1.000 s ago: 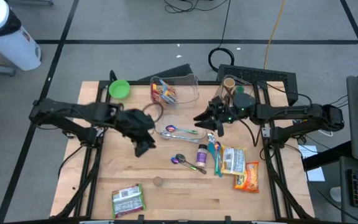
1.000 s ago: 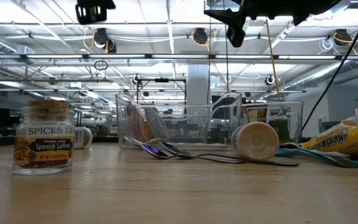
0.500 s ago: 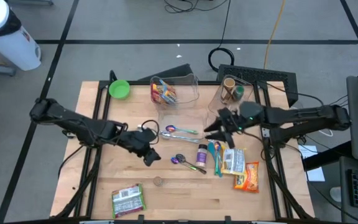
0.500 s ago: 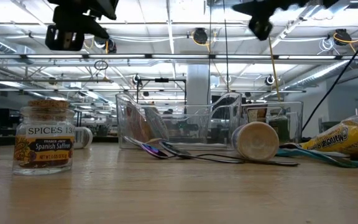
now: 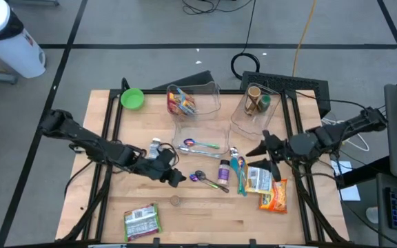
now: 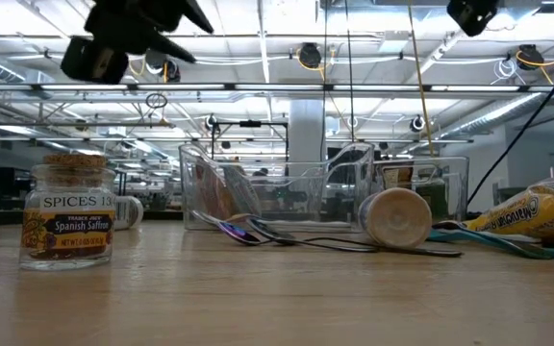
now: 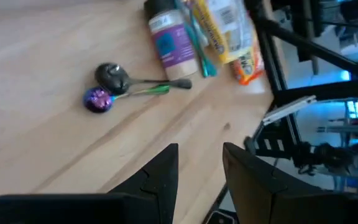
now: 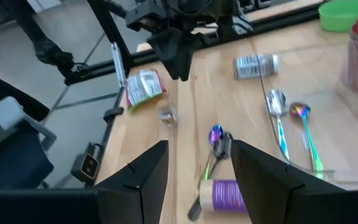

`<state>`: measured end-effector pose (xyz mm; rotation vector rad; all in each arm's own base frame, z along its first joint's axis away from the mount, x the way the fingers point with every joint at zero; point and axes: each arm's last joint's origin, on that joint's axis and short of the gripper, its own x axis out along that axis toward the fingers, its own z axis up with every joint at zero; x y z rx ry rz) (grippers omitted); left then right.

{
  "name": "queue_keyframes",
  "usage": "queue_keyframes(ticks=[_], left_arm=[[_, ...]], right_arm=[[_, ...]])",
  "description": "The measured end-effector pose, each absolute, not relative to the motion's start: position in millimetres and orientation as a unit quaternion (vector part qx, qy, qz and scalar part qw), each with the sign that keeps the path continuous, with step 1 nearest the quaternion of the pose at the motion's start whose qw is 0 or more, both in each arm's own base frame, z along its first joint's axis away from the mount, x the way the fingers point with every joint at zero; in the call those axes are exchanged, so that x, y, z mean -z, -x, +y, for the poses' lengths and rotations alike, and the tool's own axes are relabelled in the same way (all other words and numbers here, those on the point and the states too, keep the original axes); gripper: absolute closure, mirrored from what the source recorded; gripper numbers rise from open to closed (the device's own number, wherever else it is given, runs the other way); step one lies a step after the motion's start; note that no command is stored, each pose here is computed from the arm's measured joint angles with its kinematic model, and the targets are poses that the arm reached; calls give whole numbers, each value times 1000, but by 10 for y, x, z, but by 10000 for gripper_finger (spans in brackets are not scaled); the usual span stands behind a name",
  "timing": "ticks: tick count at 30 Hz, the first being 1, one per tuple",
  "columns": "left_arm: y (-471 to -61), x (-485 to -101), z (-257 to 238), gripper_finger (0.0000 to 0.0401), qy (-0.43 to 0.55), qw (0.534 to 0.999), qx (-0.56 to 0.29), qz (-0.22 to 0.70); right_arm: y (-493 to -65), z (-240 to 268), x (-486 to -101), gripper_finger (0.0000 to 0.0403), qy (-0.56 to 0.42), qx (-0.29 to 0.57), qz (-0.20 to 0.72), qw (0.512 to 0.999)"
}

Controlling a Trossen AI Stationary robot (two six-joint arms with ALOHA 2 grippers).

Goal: Pick & Place Food Item
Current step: Put the left green spoon into the bottom transparent bin

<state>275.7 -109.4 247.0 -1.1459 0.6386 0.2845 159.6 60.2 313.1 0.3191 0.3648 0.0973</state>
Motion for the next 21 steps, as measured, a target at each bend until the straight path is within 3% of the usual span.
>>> queue_keyframes(ticks=[10,21], left_arm=[[-3048,-1991,-1072,270,569,734,-203,310],[-3220,-1574,-941,270,582,693,-256,341]], right_arm=[[-1572,719,-2823,236,-194,-38,204,959],[-1603,735,-2777,236,-215,-47,172,960]])
